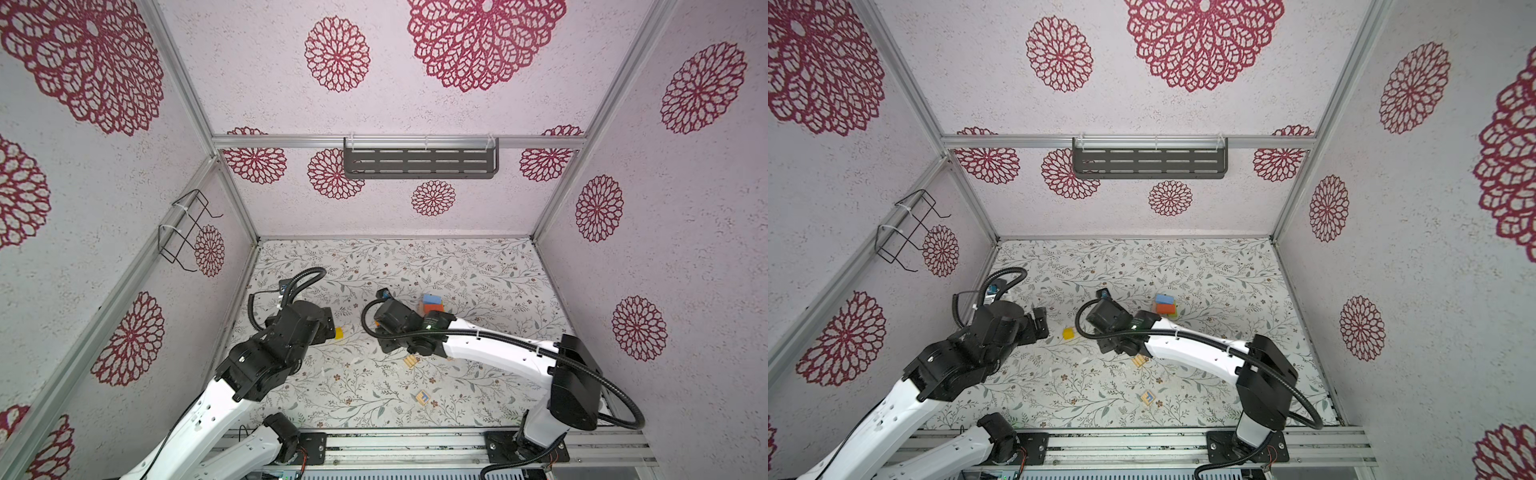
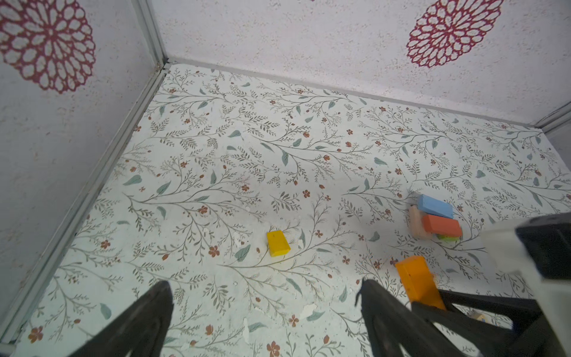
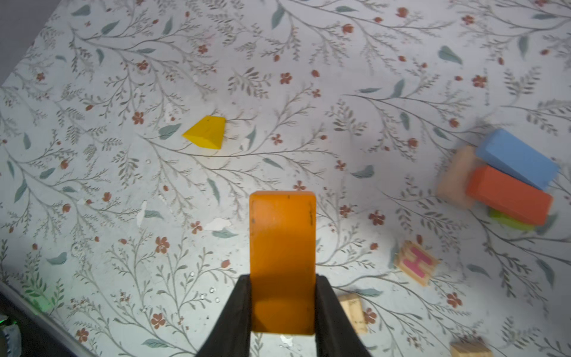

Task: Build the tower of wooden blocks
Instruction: 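Close the right gripper on the orange block and lift it, then carry the orange block with the right gripper over the stack, then lower the orange block onto the red and blue blocks, open right gripper, then move the right gripper over the X letter cube nearer the robot, then close the right gripper on the X cube and lift it, then carry the X cube with the right gripper over the orange block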

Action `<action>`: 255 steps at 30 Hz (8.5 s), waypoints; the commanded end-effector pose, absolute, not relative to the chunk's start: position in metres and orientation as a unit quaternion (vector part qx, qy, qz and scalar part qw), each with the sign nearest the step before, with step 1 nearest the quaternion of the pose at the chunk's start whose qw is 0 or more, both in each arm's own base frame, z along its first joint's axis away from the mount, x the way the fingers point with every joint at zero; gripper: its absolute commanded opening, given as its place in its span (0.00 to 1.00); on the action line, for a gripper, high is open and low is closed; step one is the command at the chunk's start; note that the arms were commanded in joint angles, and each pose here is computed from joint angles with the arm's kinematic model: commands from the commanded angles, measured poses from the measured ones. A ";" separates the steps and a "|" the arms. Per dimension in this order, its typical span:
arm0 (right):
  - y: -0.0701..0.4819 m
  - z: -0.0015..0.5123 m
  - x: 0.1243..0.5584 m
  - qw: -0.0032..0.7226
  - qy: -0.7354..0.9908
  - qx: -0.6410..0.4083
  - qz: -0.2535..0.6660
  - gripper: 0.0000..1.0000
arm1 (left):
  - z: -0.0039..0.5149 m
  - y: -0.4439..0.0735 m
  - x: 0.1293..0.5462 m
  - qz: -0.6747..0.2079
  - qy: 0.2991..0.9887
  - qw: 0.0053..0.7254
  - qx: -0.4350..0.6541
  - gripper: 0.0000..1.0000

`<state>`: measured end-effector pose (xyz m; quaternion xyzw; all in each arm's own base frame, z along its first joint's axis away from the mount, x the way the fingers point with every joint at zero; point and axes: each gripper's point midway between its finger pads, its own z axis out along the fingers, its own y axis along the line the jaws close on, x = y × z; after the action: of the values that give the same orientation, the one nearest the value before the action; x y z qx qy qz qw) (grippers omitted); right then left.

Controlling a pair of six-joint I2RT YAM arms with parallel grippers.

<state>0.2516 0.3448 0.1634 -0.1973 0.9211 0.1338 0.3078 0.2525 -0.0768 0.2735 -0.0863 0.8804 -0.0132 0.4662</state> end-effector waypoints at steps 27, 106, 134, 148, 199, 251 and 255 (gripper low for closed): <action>0.226 0.111 0.388 0.263 0.961 -0.018 0.086 0.18 | 0.198 -0.145 0.442 -0.112 0.861 0.482 -0.119 0.97; 0.212 0.076 0.400 0.231 0.973 -0.018 0.005 0.25 | 0.150 -0.147 0.442 -0.137 0.870 0.459 -0.118 0.97; 0.202 0.107 0.382 0.249 0.968 -0.020 0.013 0.50 | 0.168 -0.155 0.426 -0.164 0.868 0.454 -0.113 0.97; 0.174 0.125 0.298 0.225 0.971 -0.041 0.070 0.46 | 0.147 -0.207 0.355 -0.180 0.911 0.370 -0.031 0.97; 0.173 0.027 0.252 0.141 0.975 -0.168 0.025 0.38 | 0.136 -0.203 0.285 -0.154 0.926 0.345 0.003 0.97; 0.206 0.107 0.400 0.191 0.977 -0.082 0.037 0.30 | 0.115 -0.194 0.401 -0.125 0.912 0.388 -0.047 0.97; 0.206 0.097 0.406 0.182 0.979 -0.080 0.034 0.30 | 0.110 -0.193 0.404 -0.122 0.912 0.388 -0.049 0.97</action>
<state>0.4033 0.2098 0.0935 -0.0805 0.9782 0.0358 0.1882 0.3938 -0.1947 0.1061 -0.0389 0.9202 -0.1229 0.3696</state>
